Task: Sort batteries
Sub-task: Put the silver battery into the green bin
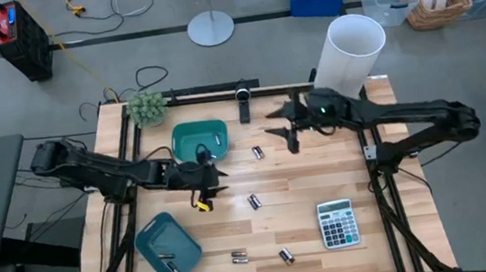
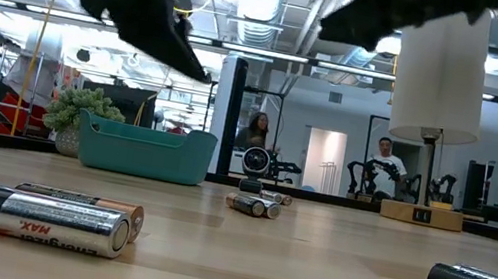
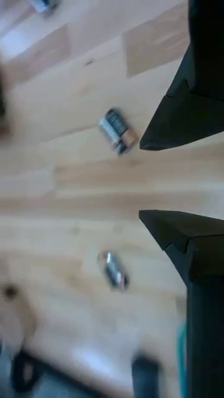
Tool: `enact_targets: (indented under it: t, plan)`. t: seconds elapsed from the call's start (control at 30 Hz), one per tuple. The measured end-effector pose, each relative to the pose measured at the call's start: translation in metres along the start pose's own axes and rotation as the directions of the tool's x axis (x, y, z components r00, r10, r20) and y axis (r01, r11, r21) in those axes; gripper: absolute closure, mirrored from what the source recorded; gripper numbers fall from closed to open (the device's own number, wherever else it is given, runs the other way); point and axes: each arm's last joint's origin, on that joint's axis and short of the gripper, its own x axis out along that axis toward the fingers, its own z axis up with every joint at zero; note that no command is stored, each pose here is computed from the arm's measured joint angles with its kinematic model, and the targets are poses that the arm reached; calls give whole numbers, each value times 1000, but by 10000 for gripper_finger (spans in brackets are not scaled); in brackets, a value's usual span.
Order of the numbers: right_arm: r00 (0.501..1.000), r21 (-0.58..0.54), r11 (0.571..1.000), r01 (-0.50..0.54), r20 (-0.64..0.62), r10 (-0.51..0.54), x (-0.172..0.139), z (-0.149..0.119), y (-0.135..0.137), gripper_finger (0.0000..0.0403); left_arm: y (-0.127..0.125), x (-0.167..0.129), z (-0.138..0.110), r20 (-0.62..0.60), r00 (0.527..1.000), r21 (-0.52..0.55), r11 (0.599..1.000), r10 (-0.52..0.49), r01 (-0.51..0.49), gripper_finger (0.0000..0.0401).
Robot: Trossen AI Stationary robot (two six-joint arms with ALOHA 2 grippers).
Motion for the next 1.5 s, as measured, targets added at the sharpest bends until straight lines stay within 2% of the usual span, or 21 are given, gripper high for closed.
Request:
enact_targets:
  t: [0.1,0.23,0.53,0.97,1.17,1.37,1.5]
  plan:
    - [1000,30,999,-26,-1,26,-5,-17,9,180,-6,18,-5,-29,997,7,998,-70,70,240]
    - [998,41,997,-68,-11,69,-5,-31,22,180,-12,35,-2,-52,987,-37,988,-151,149,240]
    - [993,-24,993,-120,-28,119,14,-44,50,180,-31,51,5,-110,972,-44,978,-208,204,240]
    - [982,-52,981,-188,-3,189,48,-61,76,180,-73,35,22,-143,941,-79,952,-306,297,240]
    - [975,-43,974,-221,6,222,55,-66,89,180,-94,26,25,-103,937,-101,941,-333,324,240]
    - [974,-46,973,-226,12,227,52,-65,96,180,-120,14,32,-11,929,-114,924,-370,366,254]
    - [970,-50,969,-240,18,242,51,-65,101,180,-136,4,34,39,943,-129,935,-330,332,265]
